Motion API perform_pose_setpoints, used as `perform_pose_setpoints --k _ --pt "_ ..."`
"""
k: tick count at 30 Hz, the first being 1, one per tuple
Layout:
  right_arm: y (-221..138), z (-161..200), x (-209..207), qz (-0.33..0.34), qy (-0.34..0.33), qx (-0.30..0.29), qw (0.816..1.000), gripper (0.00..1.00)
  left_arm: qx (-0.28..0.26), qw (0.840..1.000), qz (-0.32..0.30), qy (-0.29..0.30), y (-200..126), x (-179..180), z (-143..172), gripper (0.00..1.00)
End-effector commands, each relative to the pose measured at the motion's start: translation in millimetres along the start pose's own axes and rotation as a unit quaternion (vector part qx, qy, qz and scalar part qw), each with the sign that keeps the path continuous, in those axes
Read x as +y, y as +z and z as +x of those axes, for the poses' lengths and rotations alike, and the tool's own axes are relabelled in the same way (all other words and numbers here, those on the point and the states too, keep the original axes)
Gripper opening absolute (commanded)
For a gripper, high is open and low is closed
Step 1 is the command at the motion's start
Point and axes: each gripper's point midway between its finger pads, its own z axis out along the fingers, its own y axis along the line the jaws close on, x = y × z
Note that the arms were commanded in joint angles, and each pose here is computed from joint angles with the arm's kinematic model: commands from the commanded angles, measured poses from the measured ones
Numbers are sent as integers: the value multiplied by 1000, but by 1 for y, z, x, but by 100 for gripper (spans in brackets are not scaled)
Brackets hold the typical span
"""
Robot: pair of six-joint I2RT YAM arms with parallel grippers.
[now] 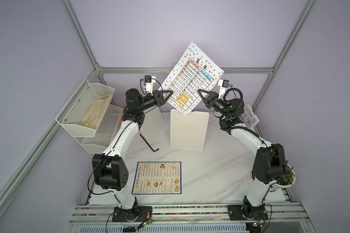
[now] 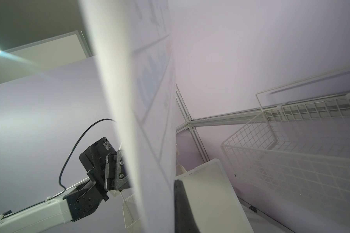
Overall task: Insert the menus into the narrow rack
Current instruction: Insert the menu into the narrow rack.
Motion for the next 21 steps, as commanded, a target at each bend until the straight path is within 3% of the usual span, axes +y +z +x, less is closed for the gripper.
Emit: perform_pose_setpoints --k 1,21 --pt "-1 -22 1 -6 -29 -33 999 0 -25 999 15 25 2 -10 -24 38" --pt "-6 -25 -35 -2 -12 -45 999 0 -30 999 25 2 18 12 -24 38"
